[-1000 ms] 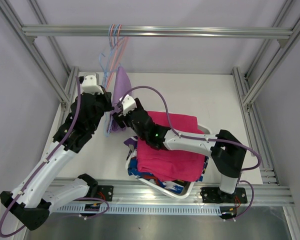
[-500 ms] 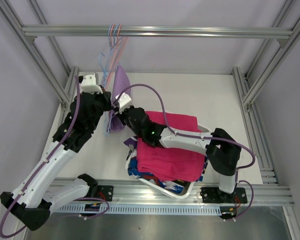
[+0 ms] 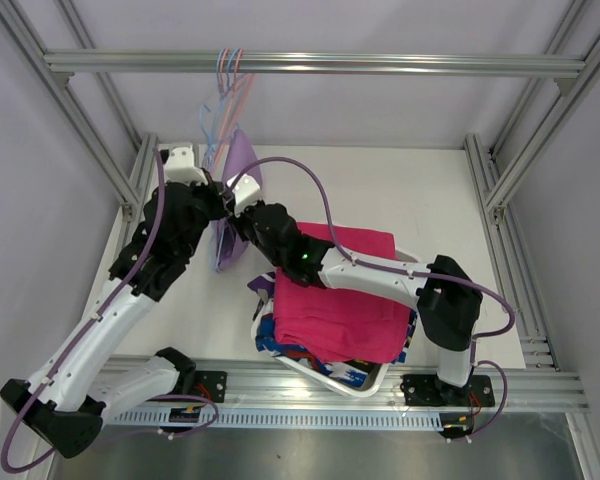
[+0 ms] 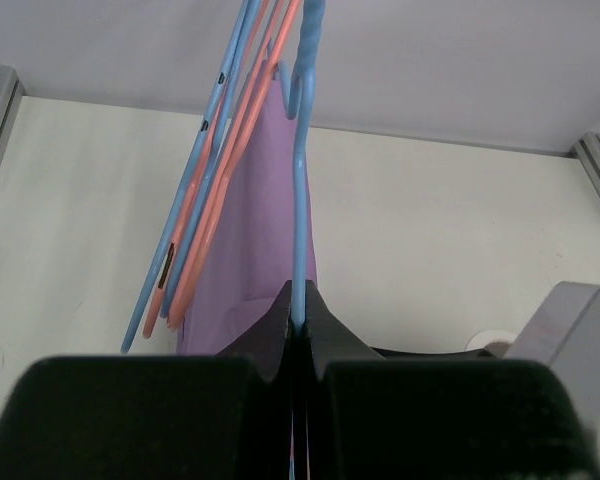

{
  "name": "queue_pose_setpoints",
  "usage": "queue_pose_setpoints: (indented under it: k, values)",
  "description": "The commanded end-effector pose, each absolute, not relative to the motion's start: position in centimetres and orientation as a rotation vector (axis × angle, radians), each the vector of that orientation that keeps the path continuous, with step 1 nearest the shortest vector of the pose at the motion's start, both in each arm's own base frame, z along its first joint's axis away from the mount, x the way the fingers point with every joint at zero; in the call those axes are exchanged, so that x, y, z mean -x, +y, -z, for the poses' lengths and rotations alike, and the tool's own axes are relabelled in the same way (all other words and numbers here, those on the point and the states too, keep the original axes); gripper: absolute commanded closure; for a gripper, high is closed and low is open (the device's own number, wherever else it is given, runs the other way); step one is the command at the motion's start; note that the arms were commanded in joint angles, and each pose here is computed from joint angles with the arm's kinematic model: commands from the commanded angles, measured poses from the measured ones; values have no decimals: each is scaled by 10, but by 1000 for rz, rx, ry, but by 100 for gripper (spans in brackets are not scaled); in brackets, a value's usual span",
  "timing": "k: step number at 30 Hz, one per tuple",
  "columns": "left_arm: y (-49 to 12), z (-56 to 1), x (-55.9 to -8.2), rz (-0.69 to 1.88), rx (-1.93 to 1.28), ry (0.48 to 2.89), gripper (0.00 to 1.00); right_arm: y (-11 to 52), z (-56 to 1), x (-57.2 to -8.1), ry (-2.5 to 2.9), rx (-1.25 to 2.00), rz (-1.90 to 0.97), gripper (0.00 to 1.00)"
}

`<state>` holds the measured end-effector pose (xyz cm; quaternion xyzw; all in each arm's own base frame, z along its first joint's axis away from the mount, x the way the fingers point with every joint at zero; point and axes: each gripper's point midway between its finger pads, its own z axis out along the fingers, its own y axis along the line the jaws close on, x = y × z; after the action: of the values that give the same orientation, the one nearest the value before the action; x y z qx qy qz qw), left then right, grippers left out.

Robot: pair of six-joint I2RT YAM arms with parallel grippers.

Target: Remove the trousers from the hanger

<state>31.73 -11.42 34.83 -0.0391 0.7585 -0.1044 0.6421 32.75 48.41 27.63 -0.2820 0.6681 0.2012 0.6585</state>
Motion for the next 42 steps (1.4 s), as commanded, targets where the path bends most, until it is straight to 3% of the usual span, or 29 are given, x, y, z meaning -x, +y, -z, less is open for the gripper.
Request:
queue_pose_setpoints:
  k: [1, 31, 42]
  values:
    - [-115, -381, -322, 290, 119, 1628, 100, 464, -392, -322, 1353, 494, -522, 100]
    - [-116, -364, -338, 220, 113, 1676, 99, 269, -568, -243, 1173, 276, -427, 100]
    - [-118, -352, -342, 205, 104, 1707, 99, 234, -570, -231, 1186, 252, -411, 100]
